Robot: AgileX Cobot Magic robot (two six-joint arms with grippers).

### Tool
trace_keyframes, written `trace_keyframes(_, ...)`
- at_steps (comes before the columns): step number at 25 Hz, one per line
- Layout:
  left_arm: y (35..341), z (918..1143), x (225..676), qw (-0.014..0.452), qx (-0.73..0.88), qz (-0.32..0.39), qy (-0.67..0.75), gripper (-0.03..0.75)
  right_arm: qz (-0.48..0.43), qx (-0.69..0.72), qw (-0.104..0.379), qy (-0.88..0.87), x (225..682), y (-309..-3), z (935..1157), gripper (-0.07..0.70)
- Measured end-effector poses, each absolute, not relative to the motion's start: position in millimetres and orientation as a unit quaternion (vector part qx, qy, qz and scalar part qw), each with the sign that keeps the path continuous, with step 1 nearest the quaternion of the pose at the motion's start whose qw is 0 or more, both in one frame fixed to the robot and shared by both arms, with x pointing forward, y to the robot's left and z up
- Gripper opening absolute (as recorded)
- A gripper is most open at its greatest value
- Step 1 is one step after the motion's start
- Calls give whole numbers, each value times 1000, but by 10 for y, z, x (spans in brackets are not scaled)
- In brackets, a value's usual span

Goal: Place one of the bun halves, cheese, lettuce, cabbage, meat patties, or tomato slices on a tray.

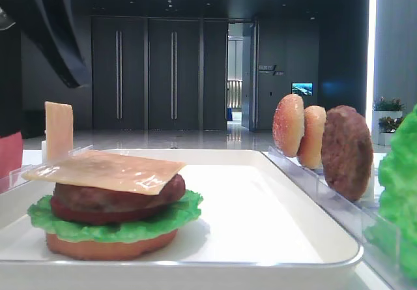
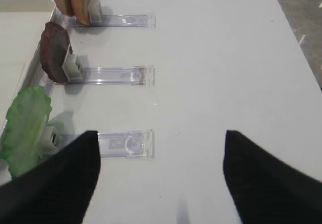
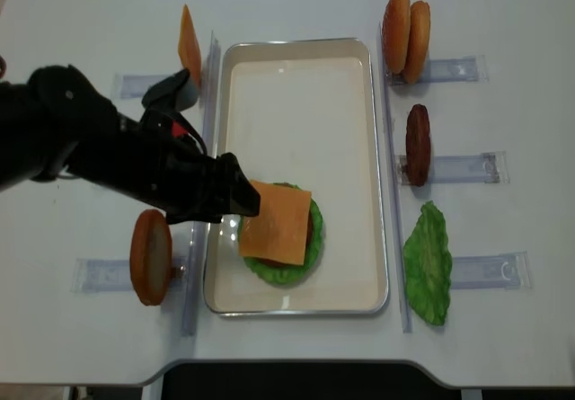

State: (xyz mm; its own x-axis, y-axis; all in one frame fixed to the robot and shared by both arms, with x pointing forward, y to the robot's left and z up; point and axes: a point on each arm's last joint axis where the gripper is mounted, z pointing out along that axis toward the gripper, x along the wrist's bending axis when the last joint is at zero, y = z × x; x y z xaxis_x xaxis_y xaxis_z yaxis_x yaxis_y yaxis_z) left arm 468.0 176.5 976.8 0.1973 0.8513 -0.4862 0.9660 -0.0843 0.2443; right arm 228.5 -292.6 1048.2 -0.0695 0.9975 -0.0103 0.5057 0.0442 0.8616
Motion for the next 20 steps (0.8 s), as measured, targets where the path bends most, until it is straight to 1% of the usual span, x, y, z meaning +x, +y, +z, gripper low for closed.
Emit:
trace_keyframes(2, 1788, 9898, 4724, 231, 746, -98, 617, 587, 360, 590, 342, 637, 2285, -2926, 10482, 489)
trace_keyframes(7, 1894, 10224, 4801, 135, 784, -66, 602, 587, 360, 590, 342, 637, 2285, -2926, 10482, 489)
trace_keyframes(10, 1959, 10392, 4825, 91, 792, -48, 601, 587, 360, 590, 342, 637, 2285, -2926, 10482, 489)
trace_keyframes(13, 2004, 10499, 4868, 78, 794, -19, 602, 587, 360, 590, 342, 637, 2285, -2926, 10482, 489)
trace_keyframes(17, 2018, 10533, 4870, 75, 795, -12, 602, 587, 360, 590, 342, 637, 2285, -2926, 10482, 489)
trace_keyframes(20, 2137, 10564, 4925, 75, 785, 0, 615, 587, 360, 590, 342, 637, 2285, -2926, 10482, 489)
